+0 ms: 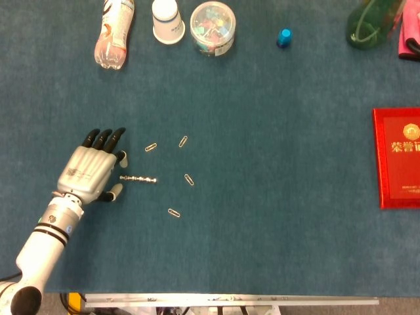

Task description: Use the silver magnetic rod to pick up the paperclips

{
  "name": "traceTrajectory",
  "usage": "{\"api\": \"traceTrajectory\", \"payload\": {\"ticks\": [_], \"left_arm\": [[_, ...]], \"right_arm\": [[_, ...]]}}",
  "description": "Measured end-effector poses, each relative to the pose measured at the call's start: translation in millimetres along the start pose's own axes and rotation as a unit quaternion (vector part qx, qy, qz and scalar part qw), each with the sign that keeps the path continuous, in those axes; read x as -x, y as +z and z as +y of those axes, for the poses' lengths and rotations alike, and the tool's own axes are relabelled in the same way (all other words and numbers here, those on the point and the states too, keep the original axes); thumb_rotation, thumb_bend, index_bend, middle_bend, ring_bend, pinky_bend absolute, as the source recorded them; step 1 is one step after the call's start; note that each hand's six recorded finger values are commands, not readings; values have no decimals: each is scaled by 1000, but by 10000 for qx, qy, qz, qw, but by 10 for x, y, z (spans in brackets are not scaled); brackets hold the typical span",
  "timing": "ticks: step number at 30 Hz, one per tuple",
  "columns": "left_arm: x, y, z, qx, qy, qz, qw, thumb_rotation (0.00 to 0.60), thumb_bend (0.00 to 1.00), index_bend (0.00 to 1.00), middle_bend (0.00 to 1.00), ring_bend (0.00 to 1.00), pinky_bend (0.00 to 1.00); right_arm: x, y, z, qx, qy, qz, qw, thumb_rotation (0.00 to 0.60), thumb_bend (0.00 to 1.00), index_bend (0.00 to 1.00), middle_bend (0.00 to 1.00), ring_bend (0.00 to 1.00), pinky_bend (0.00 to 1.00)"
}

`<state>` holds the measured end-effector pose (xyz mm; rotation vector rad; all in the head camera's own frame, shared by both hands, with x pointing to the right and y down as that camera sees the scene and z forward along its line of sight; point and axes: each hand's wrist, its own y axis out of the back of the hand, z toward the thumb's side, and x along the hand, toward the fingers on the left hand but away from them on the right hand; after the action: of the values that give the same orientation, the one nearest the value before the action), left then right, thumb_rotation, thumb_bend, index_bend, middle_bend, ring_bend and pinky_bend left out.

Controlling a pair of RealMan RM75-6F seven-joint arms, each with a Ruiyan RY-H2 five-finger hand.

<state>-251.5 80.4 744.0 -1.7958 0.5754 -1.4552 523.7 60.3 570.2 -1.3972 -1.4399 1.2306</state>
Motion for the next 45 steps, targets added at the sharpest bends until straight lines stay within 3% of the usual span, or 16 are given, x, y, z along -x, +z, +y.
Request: {"api": "traceTrajectory", "payload": {"ticks": [19,45], "left_arm": [[-70,194,-185,250,25,246,9994,600,323,383,0,0,43],[-161,193,-252,241,91,438,9987,600,323,452,0,0,43]], "right_arm": [[-15,-13,48,57,-61,5,10000,600,141,269,219,161,288],[-3,-30,45,57,-52,-28,10000,600,141,269,219,161,288]]}}
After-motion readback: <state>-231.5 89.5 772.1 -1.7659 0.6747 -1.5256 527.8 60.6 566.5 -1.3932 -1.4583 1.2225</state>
